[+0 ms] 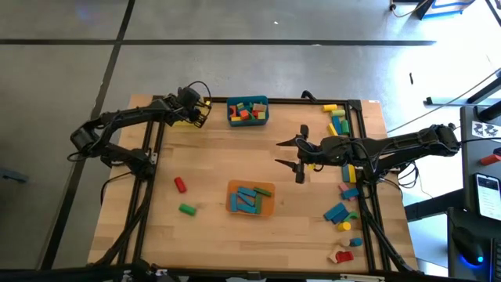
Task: Sort blocks by size
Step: Put the red cylindrical block into the yellow bin
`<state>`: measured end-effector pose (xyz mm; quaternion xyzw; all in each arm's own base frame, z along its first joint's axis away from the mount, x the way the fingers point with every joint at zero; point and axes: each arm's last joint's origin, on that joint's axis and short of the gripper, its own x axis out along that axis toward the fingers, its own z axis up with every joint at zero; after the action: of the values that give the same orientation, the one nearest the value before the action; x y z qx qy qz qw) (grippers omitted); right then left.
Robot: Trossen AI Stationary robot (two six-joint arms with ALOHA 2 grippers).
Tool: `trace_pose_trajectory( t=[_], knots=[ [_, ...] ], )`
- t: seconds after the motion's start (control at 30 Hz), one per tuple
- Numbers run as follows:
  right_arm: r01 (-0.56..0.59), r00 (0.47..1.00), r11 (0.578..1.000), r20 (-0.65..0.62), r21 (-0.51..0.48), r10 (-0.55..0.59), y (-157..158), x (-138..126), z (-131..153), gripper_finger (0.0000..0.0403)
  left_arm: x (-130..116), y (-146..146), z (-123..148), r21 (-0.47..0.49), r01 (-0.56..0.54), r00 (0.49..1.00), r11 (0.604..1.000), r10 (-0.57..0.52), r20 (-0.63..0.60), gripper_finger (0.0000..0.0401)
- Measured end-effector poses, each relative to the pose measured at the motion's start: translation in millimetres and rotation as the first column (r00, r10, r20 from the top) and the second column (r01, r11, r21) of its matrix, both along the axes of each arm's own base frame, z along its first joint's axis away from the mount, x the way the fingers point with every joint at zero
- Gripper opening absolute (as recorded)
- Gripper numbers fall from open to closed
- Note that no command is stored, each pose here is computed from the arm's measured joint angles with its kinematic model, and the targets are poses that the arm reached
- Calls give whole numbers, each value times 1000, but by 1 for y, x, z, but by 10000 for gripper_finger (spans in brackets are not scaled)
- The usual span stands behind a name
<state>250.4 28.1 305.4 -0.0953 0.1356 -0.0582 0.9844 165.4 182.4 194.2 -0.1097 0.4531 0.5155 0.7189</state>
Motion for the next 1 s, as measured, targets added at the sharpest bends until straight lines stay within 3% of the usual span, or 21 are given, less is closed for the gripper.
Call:
trace_pose_trajectory(
  t=[0.33, 0.6, 0.8, 1.0],
  knots=[
    [0, 1000, 1000, 0, 0, 0, 0, 0, 0, 241, 15, -35, 23, -15, 129, 992, 991, -129, 6, 196],
    [0, 1000, 1000, 0, 0, 0, 0, 0, 0, 241, 22, -75, 25, -93, 296, 950, 951, -303, -74, 196],
    [0, 1000, 1000, 1, 0, 0, 0, 0, 0, 241, 25, -108, 20, -247, 451, 866, 858, -487, -110, 196],
    [0, 1000, 1000, 1, 0, 0, 0, 0, 0, 241, 27, -141, 17, -362, 590, 740, 722, -663, -113, 196]
  ],
)
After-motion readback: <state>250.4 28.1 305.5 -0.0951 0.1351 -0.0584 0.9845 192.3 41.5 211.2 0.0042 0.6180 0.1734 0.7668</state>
